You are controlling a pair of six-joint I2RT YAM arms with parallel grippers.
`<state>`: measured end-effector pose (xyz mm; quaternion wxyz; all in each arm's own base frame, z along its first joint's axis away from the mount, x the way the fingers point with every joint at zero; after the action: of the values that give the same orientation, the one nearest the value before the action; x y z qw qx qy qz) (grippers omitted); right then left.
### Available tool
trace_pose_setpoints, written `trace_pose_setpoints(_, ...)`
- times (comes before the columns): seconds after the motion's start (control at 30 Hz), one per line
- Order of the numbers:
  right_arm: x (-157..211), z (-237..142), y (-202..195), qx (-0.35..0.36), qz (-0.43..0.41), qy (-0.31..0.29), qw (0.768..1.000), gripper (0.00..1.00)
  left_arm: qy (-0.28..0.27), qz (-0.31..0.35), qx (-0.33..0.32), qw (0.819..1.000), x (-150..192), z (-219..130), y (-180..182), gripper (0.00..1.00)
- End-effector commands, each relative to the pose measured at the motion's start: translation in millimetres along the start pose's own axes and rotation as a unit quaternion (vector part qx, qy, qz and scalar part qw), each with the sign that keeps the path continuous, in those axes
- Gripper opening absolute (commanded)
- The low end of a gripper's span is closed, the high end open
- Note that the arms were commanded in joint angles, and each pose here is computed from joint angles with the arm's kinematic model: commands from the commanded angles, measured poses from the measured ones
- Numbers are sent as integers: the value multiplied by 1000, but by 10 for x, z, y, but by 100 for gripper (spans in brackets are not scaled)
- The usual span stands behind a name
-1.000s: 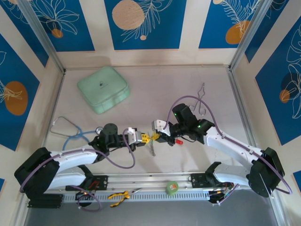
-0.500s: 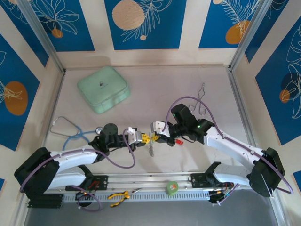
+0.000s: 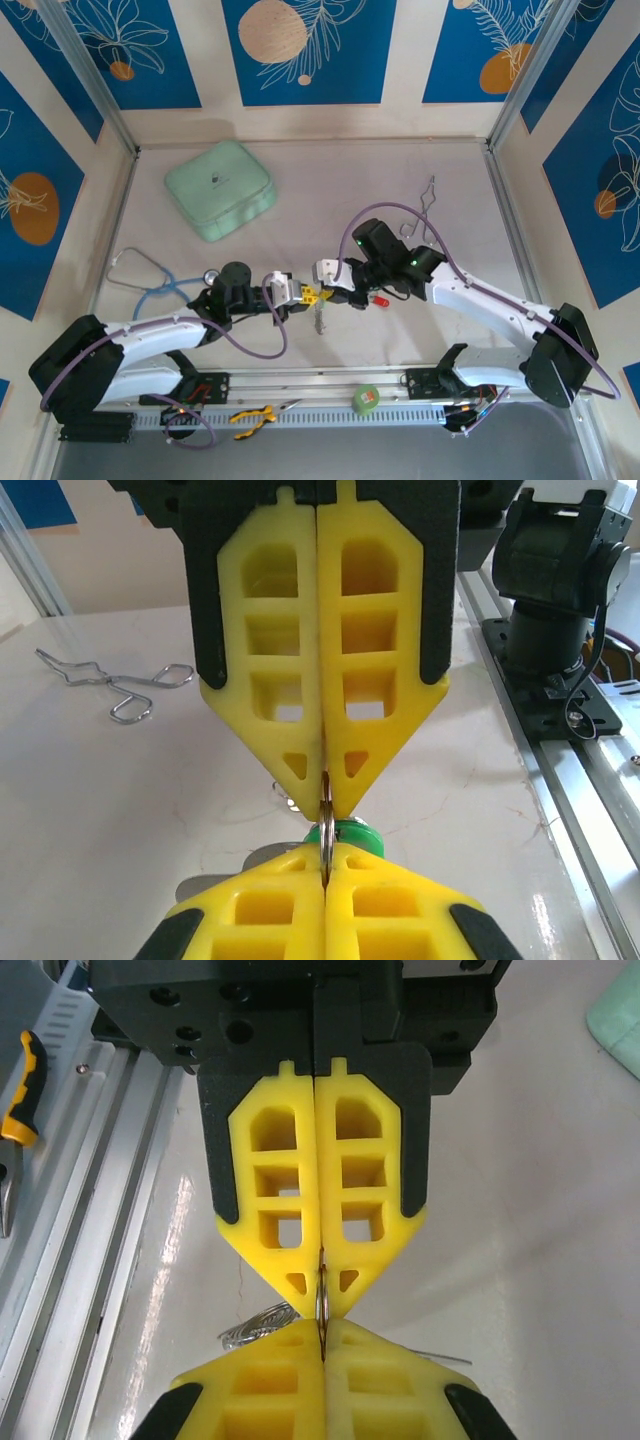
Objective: Put the keys on the keyring
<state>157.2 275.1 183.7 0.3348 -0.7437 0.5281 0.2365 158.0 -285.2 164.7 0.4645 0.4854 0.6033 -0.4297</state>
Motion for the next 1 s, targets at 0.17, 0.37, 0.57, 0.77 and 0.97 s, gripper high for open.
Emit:
trace_pose_setpoints(0.17, 3, -105, -11, 14, 27, -31, 999, 26, -26, 26, 0, 999, -201, 5, 1, 0)
trace_pose_setpoints(0.37, 75, -73, 35, 1, 45, -34, 998, 25, -34, 29, 3, 999, -228, 3, -10, 0)
trace_pose_setpoints(0.57, 50, -92, 35, -5, 52, -43, 998, 5, -35, 31, 1, 999, -235, -2, -11, 0)
trace_pose_setpoints(0.77, 178, -57, 24, -8, 84, -30, 996, 0, -47, 31, 12, 998, -297, -10, -43, 0)
trace_pose_setpoints(0.97, 251, 65, 30, -35, 118, -22, 992, 0, -65, 38, 20, 997, -378, -5, -60, 0)
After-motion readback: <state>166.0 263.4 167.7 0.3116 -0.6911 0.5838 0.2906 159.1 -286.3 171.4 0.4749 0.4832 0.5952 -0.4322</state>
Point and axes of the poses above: each hand's point on the last joint's axis, 136 mm out from that joint toward the fingers, its own z axis out along the fingers, its own y axis along the line the jaws close on, x = y × z, the point moved 2 cm from there along -z, back along the fingers, and after that the axes turned 12 degrees about -z, right-handed, at the moved point
